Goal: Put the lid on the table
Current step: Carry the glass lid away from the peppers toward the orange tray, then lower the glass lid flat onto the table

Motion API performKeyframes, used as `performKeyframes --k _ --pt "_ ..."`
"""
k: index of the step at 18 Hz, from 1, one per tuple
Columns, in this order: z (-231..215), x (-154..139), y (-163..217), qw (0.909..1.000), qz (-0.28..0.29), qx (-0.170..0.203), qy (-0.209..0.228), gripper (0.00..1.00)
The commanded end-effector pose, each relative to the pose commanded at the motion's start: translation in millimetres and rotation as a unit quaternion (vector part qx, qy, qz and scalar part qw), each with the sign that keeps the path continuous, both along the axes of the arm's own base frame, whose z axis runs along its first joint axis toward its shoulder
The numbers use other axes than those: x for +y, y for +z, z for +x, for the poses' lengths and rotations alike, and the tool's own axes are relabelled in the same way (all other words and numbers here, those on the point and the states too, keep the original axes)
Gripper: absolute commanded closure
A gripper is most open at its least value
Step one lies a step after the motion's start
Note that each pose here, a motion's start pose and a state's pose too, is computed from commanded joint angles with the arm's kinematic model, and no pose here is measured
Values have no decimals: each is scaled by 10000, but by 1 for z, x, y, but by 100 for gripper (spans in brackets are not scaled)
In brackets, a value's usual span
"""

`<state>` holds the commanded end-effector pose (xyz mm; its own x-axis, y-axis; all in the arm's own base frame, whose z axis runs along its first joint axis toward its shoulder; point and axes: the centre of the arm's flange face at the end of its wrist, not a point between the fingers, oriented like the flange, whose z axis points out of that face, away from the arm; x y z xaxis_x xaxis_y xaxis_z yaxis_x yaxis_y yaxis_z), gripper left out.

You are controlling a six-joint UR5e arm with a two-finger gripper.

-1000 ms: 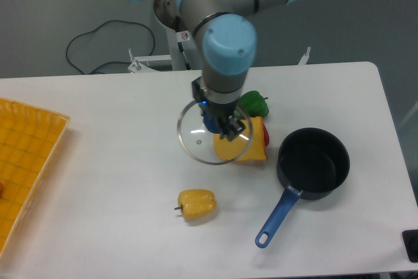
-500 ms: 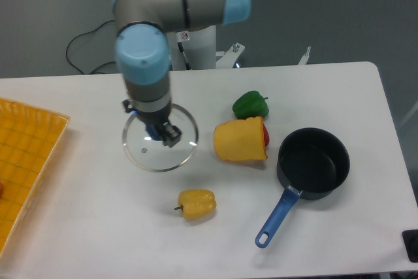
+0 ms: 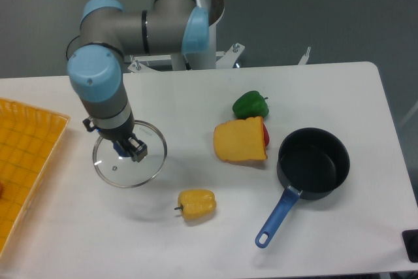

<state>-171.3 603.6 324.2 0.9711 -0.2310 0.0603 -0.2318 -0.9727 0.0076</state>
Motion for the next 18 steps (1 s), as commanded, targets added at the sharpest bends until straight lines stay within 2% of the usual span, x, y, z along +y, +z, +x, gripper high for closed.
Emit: performKeyframes --k 2,5,10,14,18 --pt "7 3 -9 10000 -11 3 -54 47" --pt "14 13 -25 9999 6 33 98 47" --pt "15 16 -35 9999 -57 38 112 47" --pt "26 30 -61 9992 -109 329 201 47" --pt "27 33 -73 9989 -193 370 196 47"
